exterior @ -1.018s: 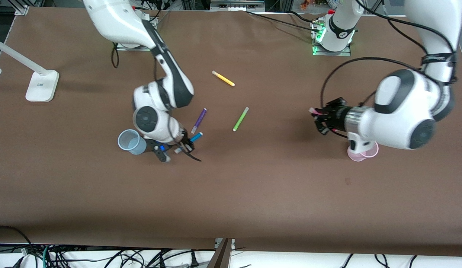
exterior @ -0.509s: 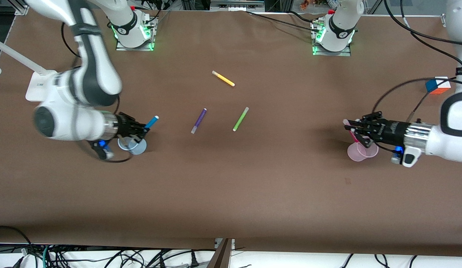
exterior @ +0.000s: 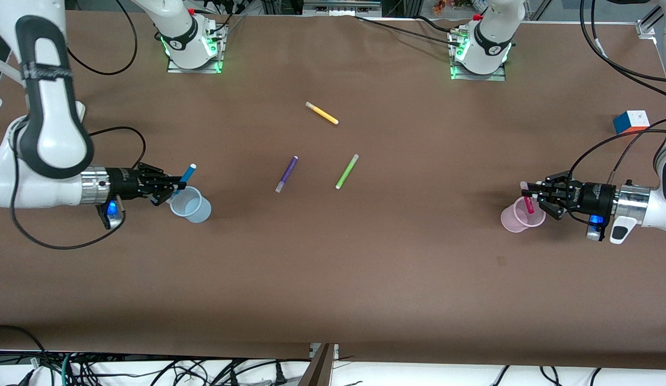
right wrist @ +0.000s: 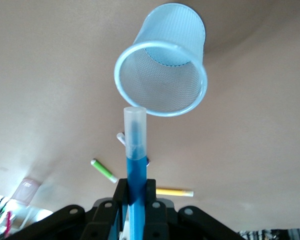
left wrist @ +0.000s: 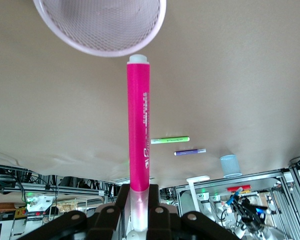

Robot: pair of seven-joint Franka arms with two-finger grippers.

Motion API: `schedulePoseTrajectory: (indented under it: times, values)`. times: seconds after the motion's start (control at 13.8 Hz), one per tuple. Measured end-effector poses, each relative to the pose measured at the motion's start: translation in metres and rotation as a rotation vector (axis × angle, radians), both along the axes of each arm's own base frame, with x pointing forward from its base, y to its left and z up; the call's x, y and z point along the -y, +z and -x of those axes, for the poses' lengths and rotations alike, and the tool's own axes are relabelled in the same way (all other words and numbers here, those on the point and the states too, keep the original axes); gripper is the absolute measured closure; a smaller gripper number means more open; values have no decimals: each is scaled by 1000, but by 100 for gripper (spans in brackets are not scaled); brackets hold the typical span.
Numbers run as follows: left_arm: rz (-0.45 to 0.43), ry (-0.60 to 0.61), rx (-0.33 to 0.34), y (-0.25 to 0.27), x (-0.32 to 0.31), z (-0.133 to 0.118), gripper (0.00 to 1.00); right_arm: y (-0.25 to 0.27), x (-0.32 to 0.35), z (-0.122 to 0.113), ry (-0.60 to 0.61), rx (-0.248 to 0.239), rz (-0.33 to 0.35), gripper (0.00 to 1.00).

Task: Place pink and blue markers in matching cups
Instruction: 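Lower the markers into the cups and open both grippers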

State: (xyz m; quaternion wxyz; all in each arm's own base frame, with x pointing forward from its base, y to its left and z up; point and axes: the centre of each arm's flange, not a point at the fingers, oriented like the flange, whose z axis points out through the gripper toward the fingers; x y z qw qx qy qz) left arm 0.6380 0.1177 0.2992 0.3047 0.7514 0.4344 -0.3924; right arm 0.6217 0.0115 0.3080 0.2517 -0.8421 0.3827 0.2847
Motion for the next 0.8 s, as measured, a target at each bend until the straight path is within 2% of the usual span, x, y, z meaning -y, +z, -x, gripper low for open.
schedulePoseTrajectory:
  times: [0.36, 0.51, 0.8]
  values:
    - [48, -6, 15, -32, -17, 5, 82, -42, 1, -2, -25, -13, -104, 83]
    - [58, -5, 18, -40, -21, 5, 67, -56, 8, -1, -27, -11, -124, 83]
    - [53, -2, 39, -32, -23, -1, 26, -71, 30, 2, -39, 0, -158, 83]
